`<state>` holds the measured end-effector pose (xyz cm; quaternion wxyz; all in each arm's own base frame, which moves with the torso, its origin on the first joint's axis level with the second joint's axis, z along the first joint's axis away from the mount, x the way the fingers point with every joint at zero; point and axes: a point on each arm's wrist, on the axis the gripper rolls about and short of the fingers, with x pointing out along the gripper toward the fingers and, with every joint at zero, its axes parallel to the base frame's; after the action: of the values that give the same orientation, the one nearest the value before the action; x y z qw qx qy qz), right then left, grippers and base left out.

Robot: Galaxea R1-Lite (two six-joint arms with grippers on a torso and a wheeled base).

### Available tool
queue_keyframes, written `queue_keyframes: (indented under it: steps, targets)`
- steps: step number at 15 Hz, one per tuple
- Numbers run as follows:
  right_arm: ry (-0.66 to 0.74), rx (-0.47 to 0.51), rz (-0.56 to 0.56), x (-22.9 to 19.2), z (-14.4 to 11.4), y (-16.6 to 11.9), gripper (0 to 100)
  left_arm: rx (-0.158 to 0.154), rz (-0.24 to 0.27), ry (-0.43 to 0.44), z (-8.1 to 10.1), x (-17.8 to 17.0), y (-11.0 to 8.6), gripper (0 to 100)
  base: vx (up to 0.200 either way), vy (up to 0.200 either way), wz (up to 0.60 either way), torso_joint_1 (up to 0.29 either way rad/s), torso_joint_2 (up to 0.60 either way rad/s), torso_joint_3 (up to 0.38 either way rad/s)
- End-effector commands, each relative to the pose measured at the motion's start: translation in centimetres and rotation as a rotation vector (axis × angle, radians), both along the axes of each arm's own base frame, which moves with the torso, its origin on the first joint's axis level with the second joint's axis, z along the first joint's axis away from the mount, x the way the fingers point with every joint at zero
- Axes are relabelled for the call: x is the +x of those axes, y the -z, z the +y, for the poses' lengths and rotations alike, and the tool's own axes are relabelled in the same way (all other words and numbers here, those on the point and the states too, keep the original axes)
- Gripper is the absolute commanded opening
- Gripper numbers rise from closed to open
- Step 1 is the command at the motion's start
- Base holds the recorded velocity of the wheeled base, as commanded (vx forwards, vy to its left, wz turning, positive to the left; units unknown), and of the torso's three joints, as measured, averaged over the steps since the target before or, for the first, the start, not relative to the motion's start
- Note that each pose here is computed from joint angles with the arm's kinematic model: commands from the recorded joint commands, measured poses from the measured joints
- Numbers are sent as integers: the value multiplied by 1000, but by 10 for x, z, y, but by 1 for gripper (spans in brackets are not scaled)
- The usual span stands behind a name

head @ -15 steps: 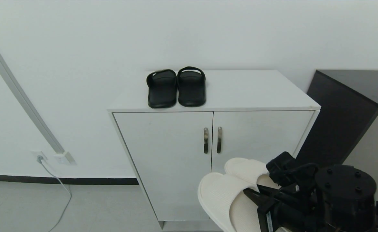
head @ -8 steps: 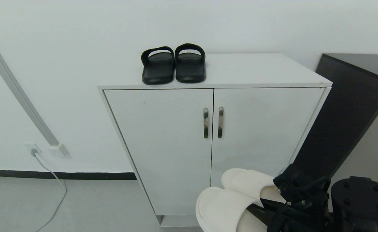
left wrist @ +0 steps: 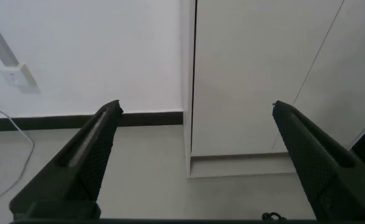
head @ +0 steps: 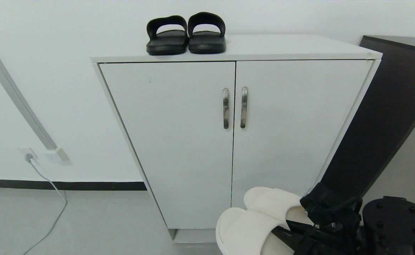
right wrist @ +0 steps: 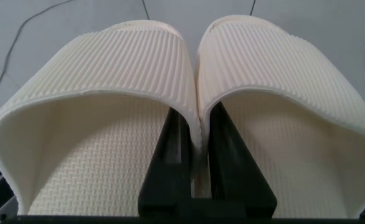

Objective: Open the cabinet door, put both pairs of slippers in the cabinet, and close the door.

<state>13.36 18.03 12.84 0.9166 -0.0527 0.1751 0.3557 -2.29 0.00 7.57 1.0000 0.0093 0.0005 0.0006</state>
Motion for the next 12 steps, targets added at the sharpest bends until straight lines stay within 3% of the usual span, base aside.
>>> queue_keyframes:
  steps: [1, 4, 5, 6, 7, 9, 12]
  targets:
    - [0, -2, 1, 0, 0, 1, 0, 0, 2, -2, 0, 0, 0, 100, 0, 0, 0, -32, 442, 403]
    - [0, -2, 1, 0, 0, 1, 0, 1, 31, -3, 0, 3, -2, 100, 0, 0, 0, -9, 235, 216]
    - [0, -2, 1, 0, 1, 1, 0, -3, 13, 0, 0, 2, -12, 100, 0, 0, 0, -2, 71, 46]
    - [0, -1, 0, 0, 1, 0, 0, -14, -6, 1, 0, 2, -30, 100, 0, 0, 0, 0, 0, 0]
    - [-1, 0, -1, 0, 1, 0, 0, -68, 9, 22, 0, 10, -66, 100, 0, 0, 0, 0, 0, 0]
    - [-6, -2, -1, -1, 1, 0, 0, -66, 66, 120, -2, 35, -92, 100, 0, 0, 0, 0, 0, 0]
    - [1, 1, -3, 0, 1, 0, 0, -65, 85, 308, -14, 86, -116, 100, 0, 0, 0, 0, 0, 0]
